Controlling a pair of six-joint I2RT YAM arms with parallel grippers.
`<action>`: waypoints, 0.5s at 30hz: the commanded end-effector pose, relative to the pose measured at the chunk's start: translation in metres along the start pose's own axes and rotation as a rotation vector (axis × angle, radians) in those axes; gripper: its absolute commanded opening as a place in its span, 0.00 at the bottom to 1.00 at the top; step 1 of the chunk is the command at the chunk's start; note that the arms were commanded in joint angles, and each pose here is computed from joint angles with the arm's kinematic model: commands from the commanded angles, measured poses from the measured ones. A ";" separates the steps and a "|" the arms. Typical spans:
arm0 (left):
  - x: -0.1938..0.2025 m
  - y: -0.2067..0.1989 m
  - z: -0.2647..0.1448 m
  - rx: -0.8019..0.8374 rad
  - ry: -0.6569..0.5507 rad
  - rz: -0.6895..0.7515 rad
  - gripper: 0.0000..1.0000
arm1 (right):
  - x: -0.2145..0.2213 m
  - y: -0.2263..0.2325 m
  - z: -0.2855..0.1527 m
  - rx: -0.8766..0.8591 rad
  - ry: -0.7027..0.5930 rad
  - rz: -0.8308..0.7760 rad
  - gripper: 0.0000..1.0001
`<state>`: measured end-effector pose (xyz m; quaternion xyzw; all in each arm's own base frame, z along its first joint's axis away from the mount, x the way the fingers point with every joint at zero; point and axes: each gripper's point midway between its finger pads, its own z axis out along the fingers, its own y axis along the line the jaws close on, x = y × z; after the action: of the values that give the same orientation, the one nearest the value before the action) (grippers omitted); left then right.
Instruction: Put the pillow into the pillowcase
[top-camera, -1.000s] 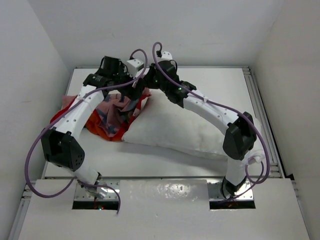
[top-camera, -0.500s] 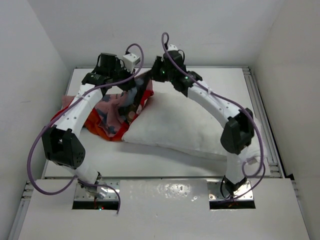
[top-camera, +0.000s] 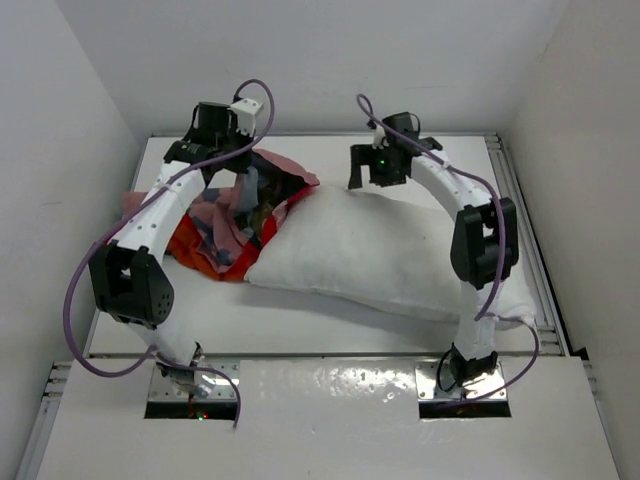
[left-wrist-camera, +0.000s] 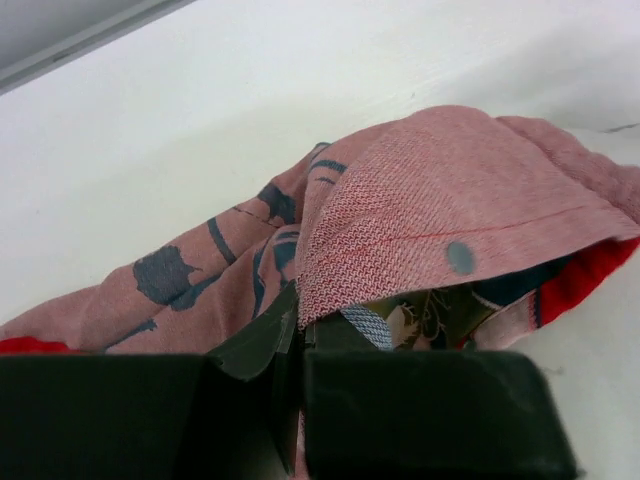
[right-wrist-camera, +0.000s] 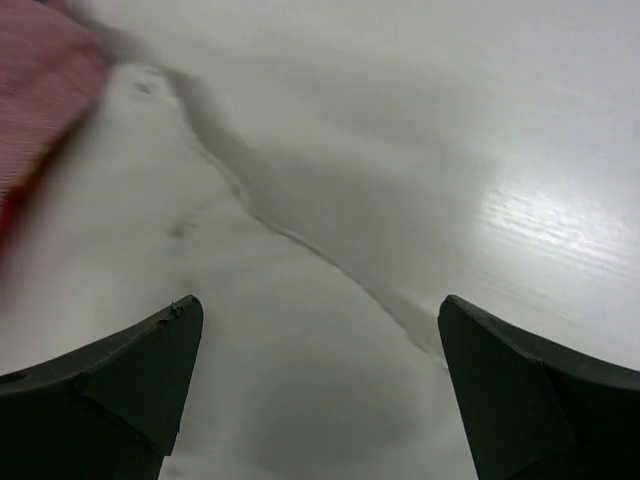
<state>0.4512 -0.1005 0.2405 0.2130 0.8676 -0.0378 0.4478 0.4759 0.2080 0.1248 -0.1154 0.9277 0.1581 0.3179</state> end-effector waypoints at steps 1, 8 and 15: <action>-0.014 0.009 0.002 -0.055 -0.013 0.000 0.00 | 0.019 0.011 0.006 -0.198 0.084 0.031 0.99; -0.010 0.007 0.013 -0.062 0.021 0.015 0.00 | 0.073 0.028 0.024 -0.277 0.256 -0.040 0.74; -0.017 0.001 0.018 -0.048 0.012 0.033 0.00 | 0.013 -0.012 -0.070 -0.286 -0.026 0.149 0.00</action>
<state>0.4624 -0.1017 0.2156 0.2121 0.8860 -0.0100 0.4121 0.4166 0.2097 0.0728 -0.1326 0.9325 0.2797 0.1863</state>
